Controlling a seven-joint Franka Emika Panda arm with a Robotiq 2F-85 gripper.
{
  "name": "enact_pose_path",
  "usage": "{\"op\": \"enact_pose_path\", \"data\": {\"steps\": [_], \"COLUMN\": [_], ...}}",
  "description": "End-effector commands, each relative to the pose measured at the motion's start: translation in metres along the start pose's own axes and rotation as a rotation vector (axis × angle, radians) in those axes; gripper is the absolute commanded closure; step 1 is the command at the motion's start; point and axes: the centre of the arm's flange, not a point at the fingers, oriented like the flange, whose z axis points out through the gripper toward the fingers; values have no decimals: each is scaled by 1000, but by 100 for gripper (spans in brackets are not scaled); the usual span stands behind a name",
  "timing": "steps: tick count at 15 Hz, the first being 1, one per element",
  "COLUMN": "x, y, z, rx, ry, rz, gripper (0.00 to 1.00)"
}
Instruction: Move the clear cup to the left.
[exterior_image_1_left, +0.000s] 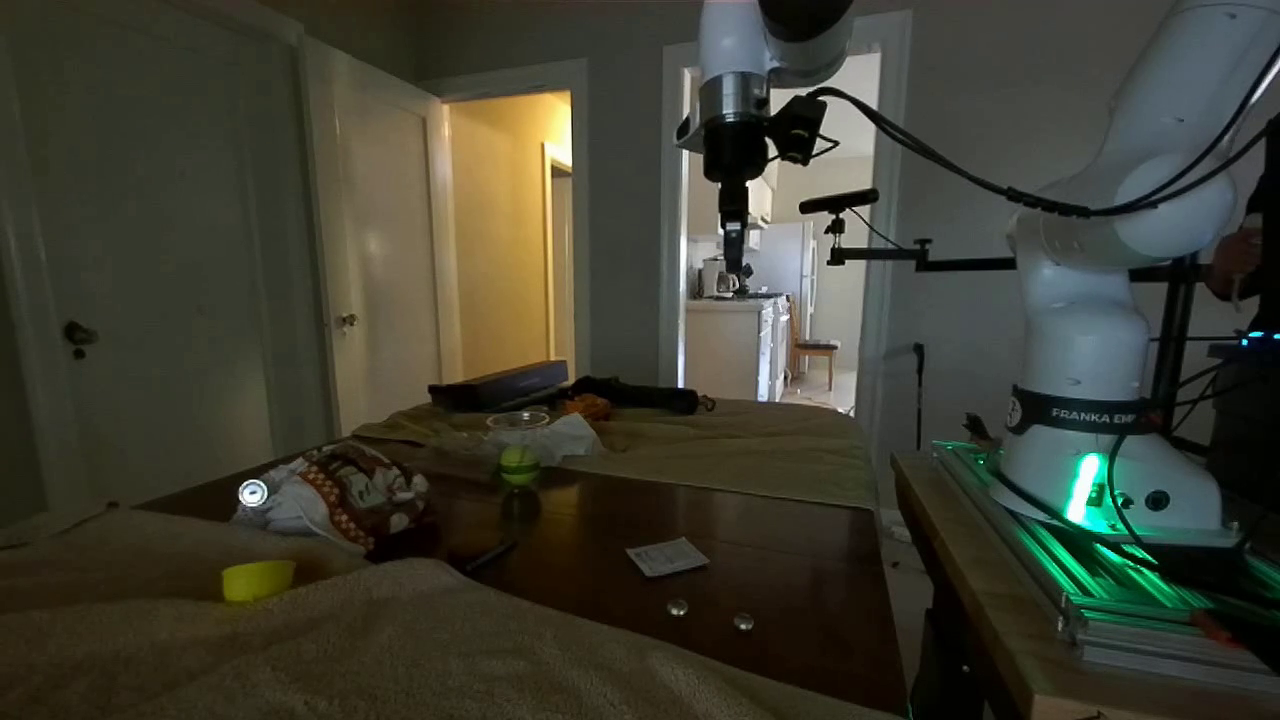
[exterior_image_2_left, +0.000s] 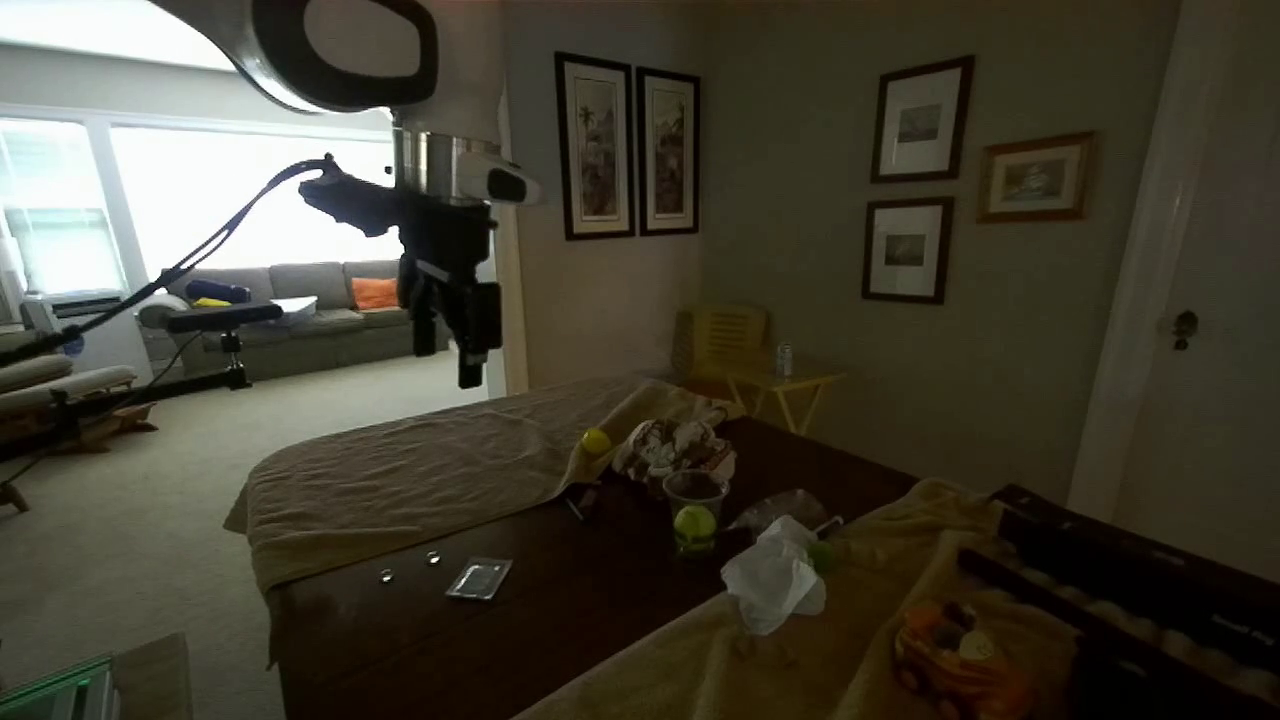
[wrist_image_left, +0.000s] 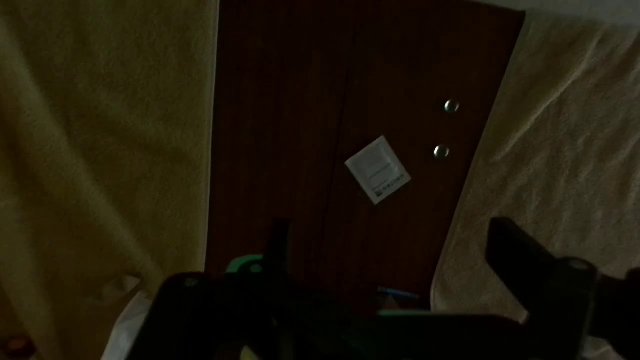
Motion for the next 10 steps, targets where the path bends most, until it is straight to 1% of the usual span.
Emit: {"op": "enact_pose_path", "data": {"steps": [1,5,6,7,8,10], "x": [15,40,45,46,31,33], "y": [14,34,40,43,35,38], "z": [-2,-1,1,1,0,5], "rx": [-90,-139,-128,-130,-106,-105], "ry": [117,183,165,164,163,151], "rz": [7,24,22,26,18,22], "gripper": [0,0,0,0,0,0]}}
